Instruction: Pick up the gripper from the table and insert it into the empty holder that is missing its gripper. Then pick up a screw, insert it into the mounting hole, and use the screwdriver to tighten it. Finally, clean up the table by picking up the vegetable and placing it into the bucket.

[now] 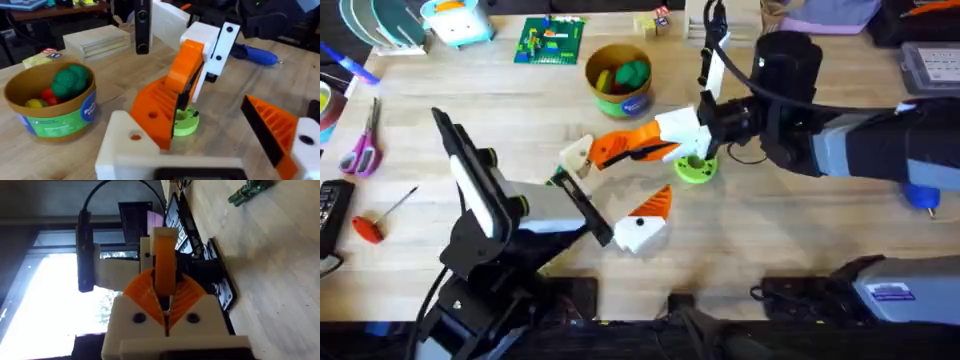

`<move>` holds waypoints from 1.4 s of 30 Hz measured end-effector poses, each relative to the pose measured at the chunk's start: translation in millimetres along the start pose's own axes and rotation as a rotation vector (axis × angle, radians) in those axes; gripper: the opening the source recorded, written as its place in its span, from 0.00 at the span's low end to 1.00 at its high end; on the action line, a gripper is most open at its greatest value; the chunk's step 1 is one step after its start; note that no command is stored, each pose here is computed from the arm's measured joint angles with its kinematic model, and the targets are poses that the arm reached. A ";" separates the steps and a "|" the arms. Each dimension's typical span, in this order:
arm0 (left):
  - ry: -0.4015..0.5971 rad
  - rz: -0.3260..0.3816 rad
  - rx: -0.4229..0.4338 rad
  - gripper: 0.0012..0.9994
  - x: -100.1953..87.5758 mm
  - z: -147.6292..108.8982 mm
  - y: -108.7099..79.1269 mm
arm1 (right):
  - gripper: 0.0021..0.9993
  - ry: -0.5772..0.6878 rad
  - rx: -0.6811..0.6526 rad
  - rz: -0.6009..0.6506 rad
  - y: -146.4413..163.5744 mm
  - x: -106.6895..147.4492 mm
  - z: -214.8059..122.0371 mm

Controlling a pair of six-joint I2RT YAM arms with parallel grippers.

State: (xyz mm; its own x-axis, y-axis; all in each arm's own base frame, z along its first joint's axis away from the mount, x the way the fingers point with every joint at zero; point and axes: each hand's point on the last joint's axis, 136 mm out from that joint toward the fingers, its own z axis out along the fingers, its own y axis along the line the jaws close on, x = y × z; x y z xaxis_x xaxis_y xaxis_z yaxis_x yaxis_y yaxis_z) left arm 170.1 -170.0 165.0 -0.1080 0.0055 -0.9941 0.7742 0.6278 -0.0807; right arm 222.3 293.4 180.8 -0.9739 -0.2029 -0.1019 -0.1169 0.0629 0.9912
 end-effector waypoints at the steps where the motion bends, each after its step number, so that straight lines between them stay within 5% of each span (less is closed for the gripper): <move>1: -0.002 0.001 0.010 0.99 -0.7 0.0 -1.8 | 0.01 0.010 -0.005 -0.005 0.6 1.6 -0.4; 26: 0.011 -0.003 0.109 0.99 2.5 -0.9 -18.7 | 0.01 0.074 -0.015 -0.038 -8.1 4.7 12.1; 42: 0.000 0.001 0.072 0.99 -0.1 -0.5 -12.0 | 0.01 0.054 0.001 -0.162 -3.0 -0.9 25.8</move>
State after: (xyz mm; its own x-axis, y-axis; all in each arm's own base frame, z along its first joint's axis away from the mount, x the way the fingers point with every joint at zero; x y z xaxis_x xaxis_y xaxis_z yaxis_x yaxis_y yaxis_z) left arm 160.5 -177.2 166.1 -0.1073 0.0055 -0.9942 0.8173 0.5699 -0.0851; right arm 218.6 318.6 175.7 -0.9305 -0.2625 -0.2556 -0.2715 0.0257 0.9621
